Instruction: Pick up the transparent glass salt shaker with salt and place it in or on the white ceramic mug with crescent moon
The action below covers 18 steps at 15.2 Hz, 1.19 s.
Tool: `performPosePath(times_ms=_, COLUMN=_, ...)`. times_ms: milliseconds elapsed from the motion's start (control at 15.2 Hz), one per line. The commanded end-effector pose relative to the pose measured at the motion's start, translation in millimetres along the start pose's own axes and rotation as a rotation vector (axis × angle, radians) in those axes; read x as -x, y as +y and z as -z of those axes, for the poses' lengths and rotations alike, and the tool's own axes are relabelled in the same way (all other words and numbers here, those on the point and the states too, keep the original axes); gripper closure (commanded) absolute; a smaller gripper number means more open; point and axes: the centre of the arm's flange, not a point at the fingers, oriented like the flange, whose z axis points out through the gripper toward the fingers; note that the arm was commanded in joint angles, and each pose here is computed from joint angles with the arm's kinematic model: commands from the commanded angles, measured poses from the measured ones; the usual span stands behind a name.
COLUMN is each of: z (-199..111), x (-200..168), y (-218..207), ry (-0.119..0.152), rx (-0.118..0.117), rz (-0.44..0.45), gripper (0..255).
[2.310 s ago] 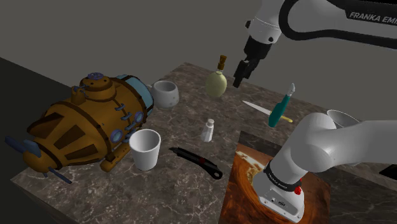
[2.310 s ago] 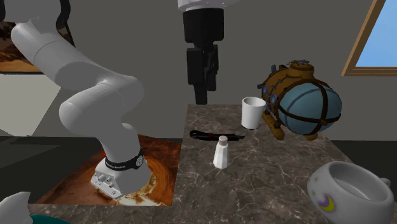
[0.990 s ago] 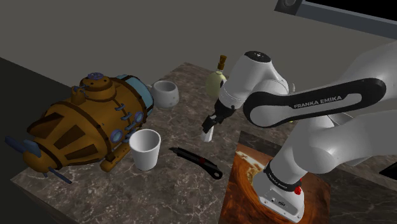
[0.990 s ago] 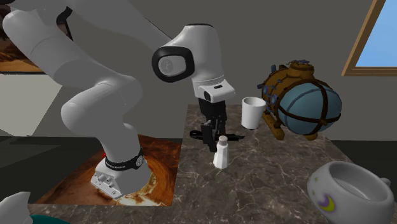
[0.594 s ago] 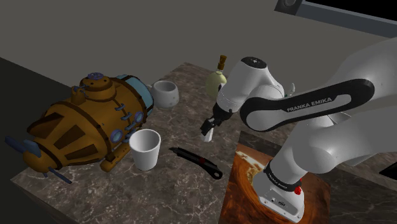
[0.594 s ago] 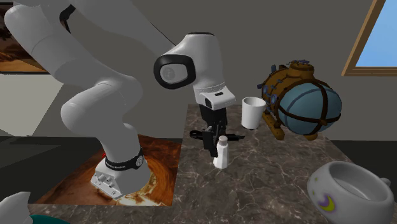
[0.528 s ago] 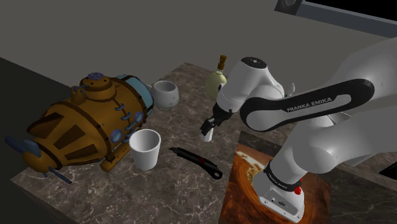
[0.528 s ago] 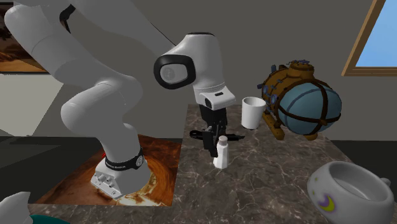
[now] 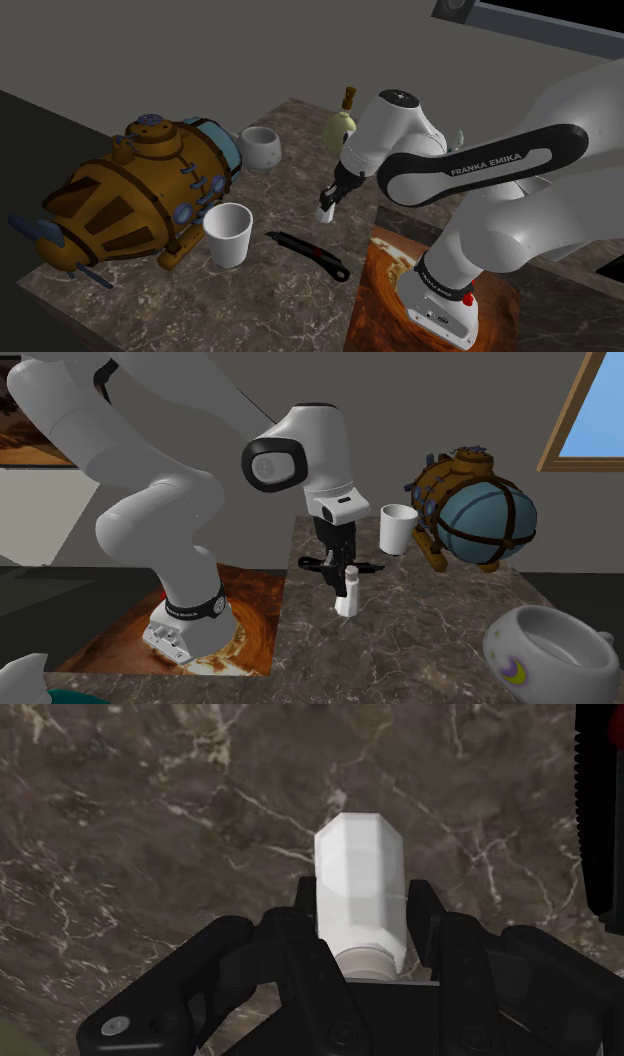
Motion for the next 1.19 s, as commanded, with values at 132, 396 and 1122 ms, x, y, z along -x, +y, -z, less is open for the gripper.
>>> performPosePath(times_ms=132, z=0, x=0, y=0, ry=-0.001, rx=0.000, rz=0.000, gripper=255)
performPosePath(times_ms=396, z=10, x=-2, y=0, ry=-0.001, rx=0.000, rz=0.000, gripper=255)
performPosePath(times_ms=1122, z=67, x=-14, y=2, ry=-0.001, rx=0.000, rz=0.000, gripper=255)
